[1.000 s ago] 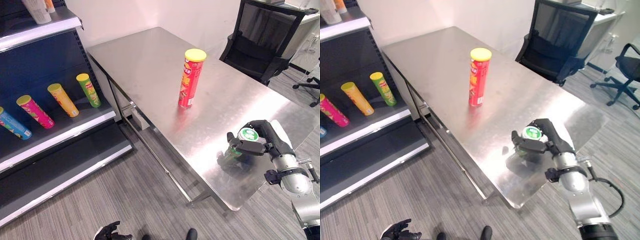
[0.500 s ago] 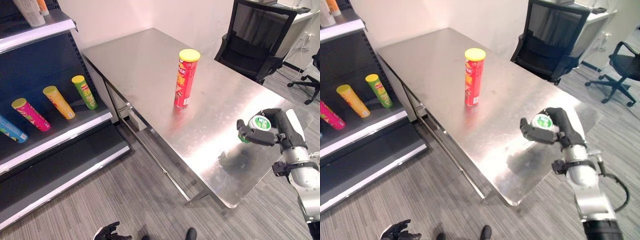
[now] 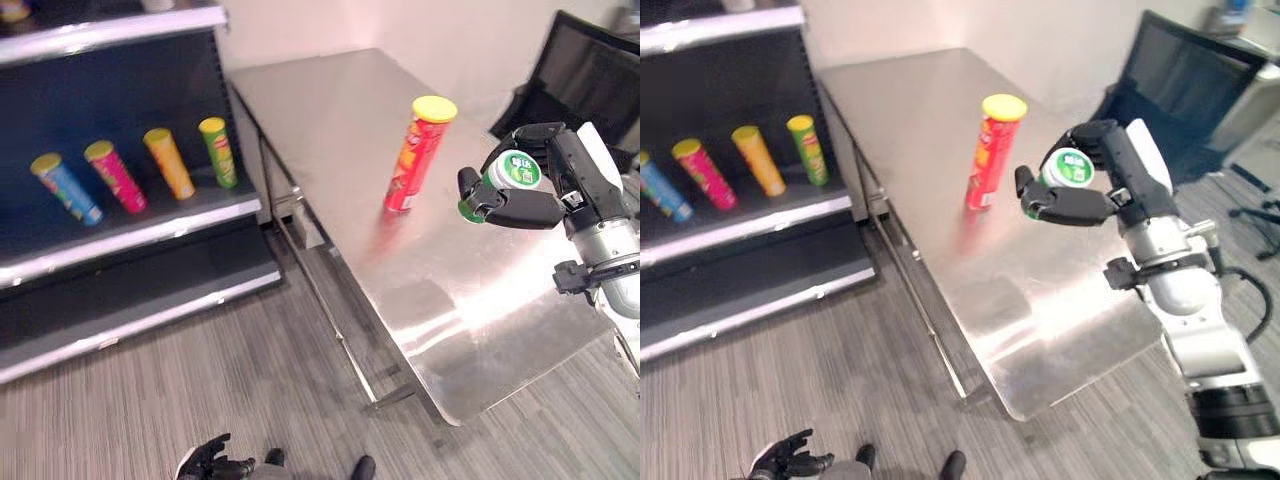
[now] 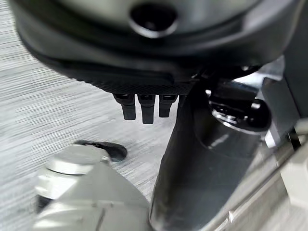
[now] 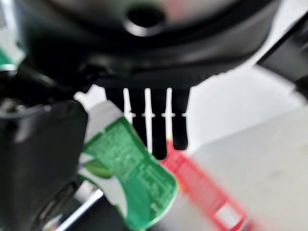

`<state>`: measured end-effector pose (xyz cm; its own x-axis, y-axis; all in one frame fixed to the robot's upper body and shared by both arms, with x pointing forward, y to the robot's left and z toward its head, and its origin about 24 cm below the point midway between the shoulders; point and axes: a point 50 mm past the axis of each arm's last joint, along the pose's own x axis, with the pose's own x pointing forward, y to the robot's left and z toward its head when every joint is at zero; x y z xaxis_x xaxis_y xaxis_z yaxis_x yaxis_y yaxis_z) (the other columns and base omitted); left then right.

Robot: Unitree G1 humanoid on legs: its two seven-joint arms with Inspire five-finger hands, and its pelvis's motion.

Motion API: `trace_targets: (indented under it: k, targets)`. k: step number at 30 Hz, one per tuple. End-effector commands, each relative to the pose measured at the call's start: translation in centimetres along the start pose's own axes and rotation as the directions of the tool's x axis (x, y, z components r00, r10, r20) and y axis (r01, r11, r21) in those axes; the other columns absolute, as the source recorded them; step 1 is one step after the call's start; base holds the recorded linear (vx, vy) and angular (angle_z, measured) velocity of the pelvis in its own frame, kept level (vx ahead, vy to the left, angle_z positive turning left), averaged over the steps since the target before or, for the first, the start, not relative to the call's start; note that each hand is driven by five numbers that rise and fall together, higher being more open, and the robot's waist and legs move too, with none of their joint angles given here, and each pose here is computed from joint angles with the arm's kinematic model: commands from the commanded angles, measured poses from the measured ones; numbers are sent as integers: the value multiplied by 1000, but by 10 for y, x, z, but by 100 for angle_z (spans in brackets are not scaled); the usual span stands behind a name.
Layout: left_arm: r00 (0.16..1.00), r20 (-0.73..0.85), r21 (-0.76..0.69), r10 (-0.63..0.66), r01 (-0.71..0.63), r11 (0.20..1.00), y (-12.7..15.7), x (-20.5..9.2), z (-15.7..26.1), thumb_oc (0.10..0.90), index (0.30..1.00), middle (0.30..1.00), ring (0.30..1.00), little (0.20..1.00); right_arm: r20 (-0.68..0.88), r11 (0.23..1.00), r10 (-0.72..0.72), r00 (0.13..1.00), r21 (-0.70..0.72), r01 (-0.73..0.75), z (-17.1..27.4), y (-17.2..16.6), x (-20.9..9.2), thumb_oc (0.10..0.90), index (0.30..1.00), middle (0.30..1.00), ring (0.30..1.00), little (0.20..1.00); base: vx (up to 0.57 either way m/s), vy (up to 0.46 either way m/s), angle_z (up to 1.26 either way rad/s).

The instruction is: Put the goods on the table back onto the shelves and tidy them up.

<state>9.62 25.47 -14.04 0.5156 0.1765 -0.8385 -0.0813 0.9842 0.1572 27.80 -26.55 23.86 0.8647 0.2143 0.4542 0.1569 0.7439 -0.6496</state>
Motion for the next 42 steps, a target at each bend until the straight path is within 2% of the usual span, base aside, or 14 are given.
trace_targets:
  k: [1, 8, 14, 17, 24, 25, 26, 30, 35, 42]
  targets:
    - [998, 61, 78, -17, 12, 997, 10, -2, 11, 800, 900, 900, 900, 900, 333, 994, -109, 936, 20, 109, 66, -33, 18, 400, 300, 300, 300, 300, -150, 60, 22]
    - [997, 70, 103, -25, 18, 995, 9, -2, 12, 800, 900, 900, 900, 900, 327, 994, -106, 939, 21, 104, 68, -40, 17, 400, 300, 300, 300, 300, -53, 221, 62]
    - [995, 71, 200, -66, 50, 979, 6, 0, 18, 800, 900, 900, 900, 900, 318, 984, -171, 933, 3, 179, 66, -52, 8, 400, 300, 300, 300, 300, -55, 351, 38]
    - [995, 88, 239, -50, 28, 971, 13, 0, 23, 800, 900, 900, 900, 900, 320, 978, -190, 928, -20, 207, 67, -54, 8, 400, 300, 300, 300, 300, -182, 446, 40]
    - [991, 136, 245, 14, -47, 968, 36, -2, 40, 800, 900, 900, 900, 900, 323, 985, -114, 939, -86, 149, 74, -48, 30, 400, 300, 300, 300, 300, -110, 236, 8]
    - [991, 131, 240, 19, -51, 969, 37, -2, 40, 800, 900, 900, 900, 900, 325, 985, -91, 941, -111, 133, 77, -49, 35, 400, 300, 300, 300, 300, -5, 60, 3]
    - [992, 123, 231, 13, -42, 972, 37, -3, 38, 800, 900, 900, 900, 900, 296, 972, -56, 953, -203, 121, 78, -56, 41, 400, 300, 300, 300, 300, 2, 24, -14]
    - [993, 115, 172, 9, -29, 985, 33, -4, 31, 800, 900, 900, 900, 900, 285, 970, -91, 954, -190, 149, 80, -68, 48, 400, 300, 300, 300, 300, 131, -89, 59]
    - [993, 116, 167, -16, -4, 986, 26, -4, 30, 800, 900, 900, 900, 900, 292, 958, -109, 950, -226, 179, 87, -81, 48, 400, 300, 300, 300, 300, 92, -40, 62]
    - [993, 107, 294, -40, 7, 956, 26, -3, 33, 800, 900, 900, 900, 900, 297, 928, -173, 939, -271, 257, 93, -96, 54, 400, 300, 300, 300, 300, 431, 355, -1]
